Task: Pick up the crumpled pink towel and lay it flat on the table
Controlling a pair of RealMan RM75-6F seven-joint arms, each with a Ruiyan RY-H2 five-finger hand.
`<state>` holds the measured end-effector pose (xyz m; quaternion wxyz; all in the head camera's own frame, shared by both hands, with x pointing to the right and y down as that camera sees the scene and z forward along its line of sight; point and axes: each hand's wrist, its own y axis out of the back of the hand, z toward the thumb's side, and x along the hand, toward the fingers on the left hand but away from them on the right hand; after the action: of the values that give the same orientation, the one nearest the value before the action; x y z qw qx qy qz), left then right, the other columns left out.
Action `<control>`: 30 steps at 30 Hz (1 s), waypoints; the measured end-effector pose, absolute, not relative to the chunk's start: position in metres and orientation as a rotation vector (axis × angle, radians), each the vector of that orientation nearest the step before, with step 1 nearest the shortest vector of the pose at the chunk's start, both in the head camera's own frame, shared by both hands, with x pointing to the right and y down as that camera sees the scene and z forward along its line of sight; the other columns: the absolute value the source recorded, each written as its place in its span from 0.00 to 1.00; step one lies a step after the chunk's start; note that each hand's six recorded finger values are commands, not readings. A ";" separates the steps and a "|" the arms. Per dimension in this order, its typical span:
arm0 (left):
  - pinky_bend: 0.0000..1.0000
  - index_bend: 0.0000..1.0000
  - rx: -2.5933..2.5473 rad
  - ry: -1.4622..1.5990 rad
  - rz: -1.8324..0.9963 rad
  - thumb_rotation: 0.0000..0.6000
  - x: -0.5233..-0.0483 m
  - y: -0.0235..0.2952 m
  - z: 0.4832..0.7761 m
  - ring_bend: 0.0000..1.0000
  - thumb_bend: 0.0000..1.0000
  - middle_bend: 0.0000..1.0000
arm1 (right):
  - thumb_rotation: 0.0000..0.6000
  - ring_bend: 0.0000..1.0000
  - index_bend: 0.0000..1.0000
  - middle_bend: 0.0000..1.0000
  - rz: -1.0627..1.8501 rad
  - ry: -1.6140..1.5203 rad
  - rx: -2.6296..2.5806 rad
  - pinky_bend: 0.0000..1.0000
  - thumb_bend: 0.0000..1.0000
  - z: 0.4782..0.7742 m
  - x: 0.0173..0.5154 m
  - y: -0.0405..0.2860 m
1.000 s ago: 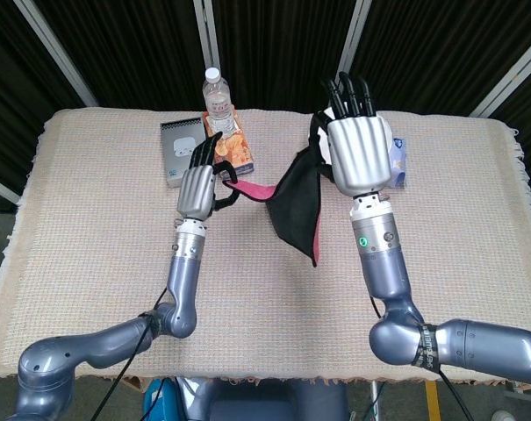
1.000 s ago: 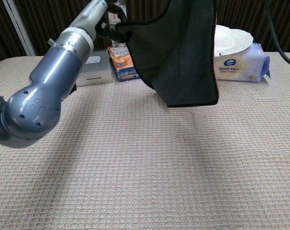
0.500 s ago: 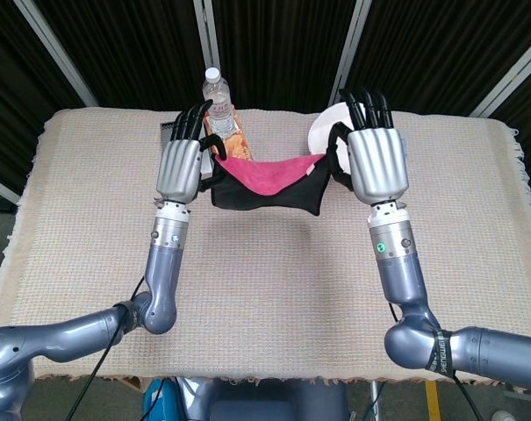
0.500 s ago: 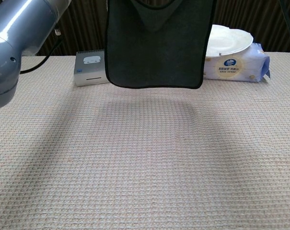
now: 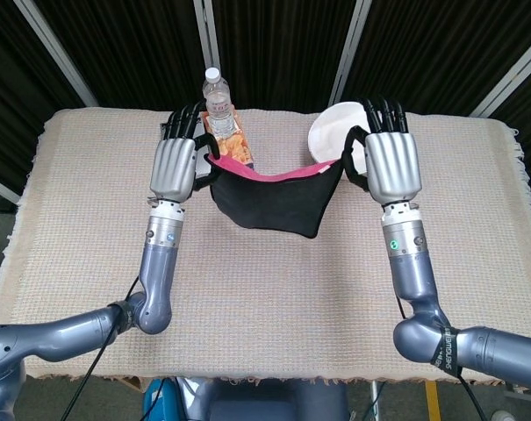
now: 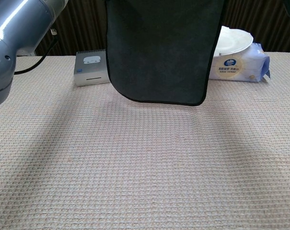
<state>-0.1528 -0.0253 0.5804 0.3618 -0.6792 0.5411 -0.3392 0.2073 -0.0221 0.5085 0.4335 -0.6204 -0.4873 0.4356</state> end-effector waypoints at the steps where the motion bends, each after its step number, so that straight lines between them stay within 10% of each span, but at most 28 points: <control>1: 0.02 0.68 -1.750 1.390 -0.880 1.00 -0.152 -0.026 0.583 0.00 0.48 0.05 | 1.00 0.02 0.60 0.14 1.092 -1.216 -1.543 0.00 0.47 0.512 0.209 -0.024; 16: 0.02 0.67 -1.786 1.419 -0.829 1.00 -0.115 -0.048 0.593 0.00 0.48 0.05 | 1.00 0.02 0.60 0.14 1.074 -1.278 -1.532 0.00 0.47 0.528 0.226 -0.050; 30: 0.02 0.67 -2.006 1.359 -0.893 1.00 -0.140 0.043 0.617 0.00 0.48 0.05 | 1.00 0.02 0.60 0.14 1.156 -1.153 -1.676 0.00 0.47 0.564 0.238 0.036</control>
<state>-0.1404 0.0427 0.6173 0.2761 -0.7466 0.5059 -0.3324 0.2383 0.0362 0.5639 0.3900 -0.6596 -0.4538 0.4548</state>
